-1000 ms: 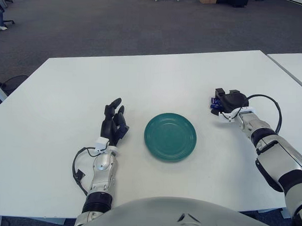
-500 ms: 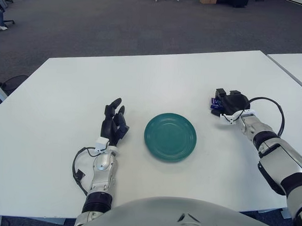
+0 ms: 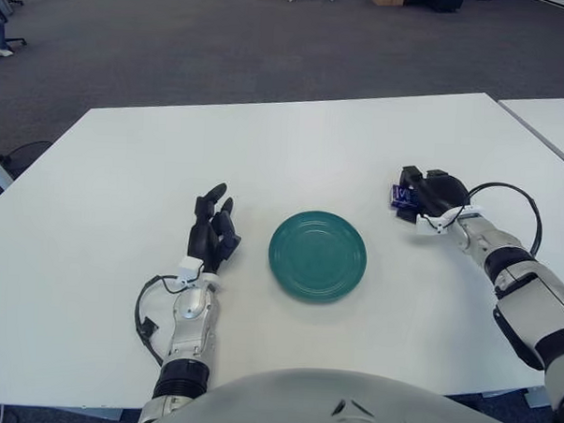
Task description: Put the gum into the plate.
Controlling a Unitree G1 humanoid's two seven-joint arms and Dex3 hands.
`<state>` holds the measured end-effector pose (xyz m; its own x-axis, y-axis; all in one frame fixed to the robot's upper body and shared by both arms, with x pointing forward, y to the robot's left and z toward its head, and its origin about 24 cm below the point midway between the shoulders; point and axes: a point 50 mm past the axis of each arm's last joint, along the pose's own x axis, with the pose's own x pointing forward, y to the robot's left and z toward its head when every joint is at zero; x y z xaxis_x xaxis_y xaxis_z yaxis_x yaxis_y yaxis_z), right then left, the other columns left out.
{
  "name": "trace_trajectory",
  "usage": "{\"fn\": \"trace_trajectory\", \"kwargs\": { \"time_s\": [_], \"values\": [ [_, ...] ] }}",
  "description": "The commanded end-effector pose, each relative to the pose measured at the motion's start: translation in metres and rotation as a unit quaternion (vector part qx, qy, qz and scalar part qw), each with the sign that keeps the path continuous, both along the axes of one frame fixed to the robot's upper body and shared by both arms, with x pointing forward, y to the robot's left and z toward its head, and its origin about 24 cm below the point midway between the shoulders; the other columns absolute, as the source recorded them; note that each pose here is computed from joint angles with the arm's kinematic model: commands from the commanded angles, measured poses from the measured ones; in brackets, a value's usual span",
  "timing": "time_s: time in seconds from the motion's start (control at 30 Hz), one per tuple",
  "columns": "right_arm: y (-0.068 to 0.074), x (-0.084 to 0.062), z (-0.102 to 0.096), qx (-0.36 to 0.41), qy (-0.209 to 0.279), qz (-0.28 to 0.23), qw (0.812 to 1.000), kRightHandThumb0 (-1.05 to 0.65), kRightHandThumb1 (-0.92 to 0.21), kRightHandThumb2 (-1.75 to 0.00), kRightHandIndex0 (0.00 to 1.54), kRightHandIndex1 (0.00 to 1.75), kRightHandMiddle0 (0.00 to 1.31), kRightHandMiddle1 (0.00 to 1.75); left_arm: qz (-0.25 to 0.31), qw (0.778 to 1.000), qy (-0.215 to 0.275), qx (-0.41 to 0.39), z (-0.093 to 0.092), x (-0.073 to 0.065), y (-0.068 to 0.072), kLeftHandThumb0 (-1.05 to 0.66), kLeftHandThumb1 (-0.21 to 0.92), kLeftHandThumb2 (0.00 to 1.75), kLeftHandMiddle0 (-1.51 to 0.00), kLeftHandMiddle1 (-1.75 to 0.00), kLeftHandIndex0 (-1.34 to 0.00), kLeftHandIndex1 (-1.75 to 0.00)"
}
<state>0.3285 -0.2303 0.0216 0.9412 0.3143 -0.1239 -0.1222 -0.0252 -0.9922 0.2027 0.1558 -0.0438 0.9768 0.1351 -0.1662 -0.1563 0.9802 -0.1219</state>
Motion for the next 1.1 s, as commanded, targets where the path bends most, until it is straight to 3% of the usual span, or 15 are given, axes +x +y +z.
{"fn": "trace_trajectory", "kwargs": {
  "time_s": [0.0, 0.13, 0.33, 0.47, 0.8, 1.07],
  "values": [
    [0.009, 0.016, 0.055, 0.018, -0.054, 0.060, 0.997, -0.42, -0.55, -1.02, 0.97, 1.75, 0.44, 1.75, 0.020, 0.977, 0.206, -0.043, -0.072, -0.080, -0.005, -0.74, 0.92, 0.89, -0.45, -0.02, -0.05, -0.91],
    [0.023, 0.007, 0.081, 0.010, -0.073, 0.113, 0.991, -0.42, -0.52, -1.06, 0.94, 1.75, 0.46, 1.75, 0.021, 0.978, 0.203, -0.045, -0.072, -0.080, -0.006, -0.73, 0.92, 0.88, -0.44, -0.02, -0.04, -0.91],
    [0.034, -0.004, 0.087, 0.013, -0.077, 0.132, 0.988, -0.43, -0.50, -1.08, 0.92, 1.75, 0.47, 1.75, 0.020, 0.978, 0.204, -0.045, -0.072, -0.080, -0.007, -0.73, 0.92, 0.87, -0.43, -0.01, -0.04, -0.91],
    [0.065, -0.023, 0.095, 0.032, -0.107, 0.178, 0.978, -0.43, -0.48, -1.12, 0.96, 1.75, 0.49, 1.75, 0.020, 0.977, 0.207, -0.043, -0.072, -0.079, -0.008, -0.73, 0.92, 0.87, -0.44, -0.01, -0.04, -0.91],
    [0.119, -0.050, 0.086, 0.016, -0.118, 0.260, 0.958, -0.45, -0.43, -1.17, 1.07, 1.75, 0.52, 1.75, 0.017, 0.977, 0.211, -0.036, -0.074, -0.077, -0.007, -0.73, 0.92, 0.88, -0.46, -0.02, -0.05, -0.92],
    [0.141, -0.075, 0.086, 0.013, -0.101, 0.314, 0.944, -0.44, -0.44, -1.15, 1.12, 1.75, 0.51, 1.75, 0.013, 0.977, 0.211, -0.032, -0.073, -0.077, -0.010, -0.71, 0.92, 0.88, -0.49, -0.03, -0.07, -0.92]
  ]
}}
